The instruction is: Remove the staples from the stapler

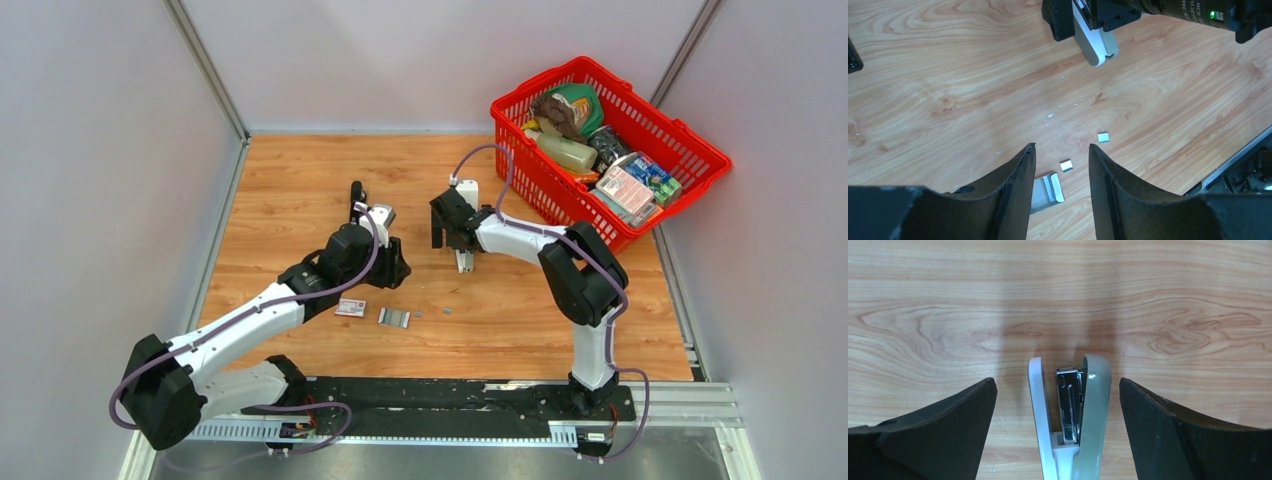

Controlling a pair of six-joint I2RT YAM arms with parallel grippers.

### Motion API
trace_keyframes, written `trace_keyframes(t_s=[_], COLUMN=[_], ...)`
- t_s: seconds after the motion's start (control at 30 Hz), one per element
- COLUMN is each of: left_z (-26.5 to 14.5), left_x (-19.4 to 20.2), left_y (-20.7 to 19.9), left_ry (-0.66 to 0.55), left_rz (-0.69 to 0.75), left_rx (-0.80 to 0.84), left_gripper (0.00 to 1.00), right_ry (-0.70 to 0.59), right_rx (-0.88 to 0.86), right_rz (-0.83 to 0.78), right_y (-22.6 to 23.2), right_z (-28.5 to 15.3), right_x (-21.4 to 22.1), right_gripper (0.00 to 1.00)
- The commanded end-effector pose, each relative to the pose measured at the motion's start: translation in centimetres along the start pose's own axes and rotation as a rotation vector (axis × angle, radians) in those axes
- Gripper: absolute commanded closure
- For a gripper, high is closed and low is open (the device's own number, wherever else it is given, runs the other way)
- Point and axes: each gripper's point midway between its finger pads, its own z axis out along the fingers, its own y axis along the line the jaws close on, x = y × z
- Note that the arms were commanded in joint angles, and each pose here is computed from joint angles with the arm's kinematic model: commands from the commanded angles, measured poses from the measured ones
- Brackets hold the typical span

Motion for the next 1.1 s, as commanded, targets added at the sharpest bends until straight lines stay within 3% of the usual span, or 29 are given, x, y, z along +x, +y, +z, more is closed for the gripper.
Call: trace_keyframes(t_s=[0.0,0.17,0.4,0.43,0.53,0.6,0.87,1.07], left_z=[0.1,0.2,0.7,0.7,0.8,0.9,1.1,0.7], left_x=[-0.6,-0.7,-0.5,-0.4,-0.4,-0.4,0.0,-0.3], left_y=[-0.6,-0.5,-0.7,-0.7,-0.8,-0.8,-0.7,-0.7], left_ry=[-0.013,-0.007,0.018,0.019,0.021,0.021,0.035,0.022], left_rz=[0.016,0.028,0.031,0.033,0.03,0.03,0.026,0.027], left_rx=[0.032,0.023,0.029,0.032,0.036,0.034,0.034,0.032], left_gripper=[0.5,0.5,0.5,0.5,0.5,0.5,0.5,0.5], right_ry=[-0.031,-0.023,-0.007,-0.005,0.001,0.004,0.005,-0.049], right_rx=[-0.029,-0.043,-0.056,-0.055,-0.054,-0.052,-0.057,0.035], right_rz=[0.028,0.025,0.007,0.006,-0.001,-0.002,-0.003,-0.048], right_y=[1.0,1.1,1.1,1.0,1.0,0.9,0.9,-0.7], right_z=[0.0,0.1,0.2,0.3,0.4,0.6,0.5,-0.6], right_x=[-1.6,-1.6,-1.2,-1.2,-0.9,-0.9,-0.7,-2.0], right_gripper=[0.06,0.13,0.36,0.45,0.84,1.0,1.0,1.0])
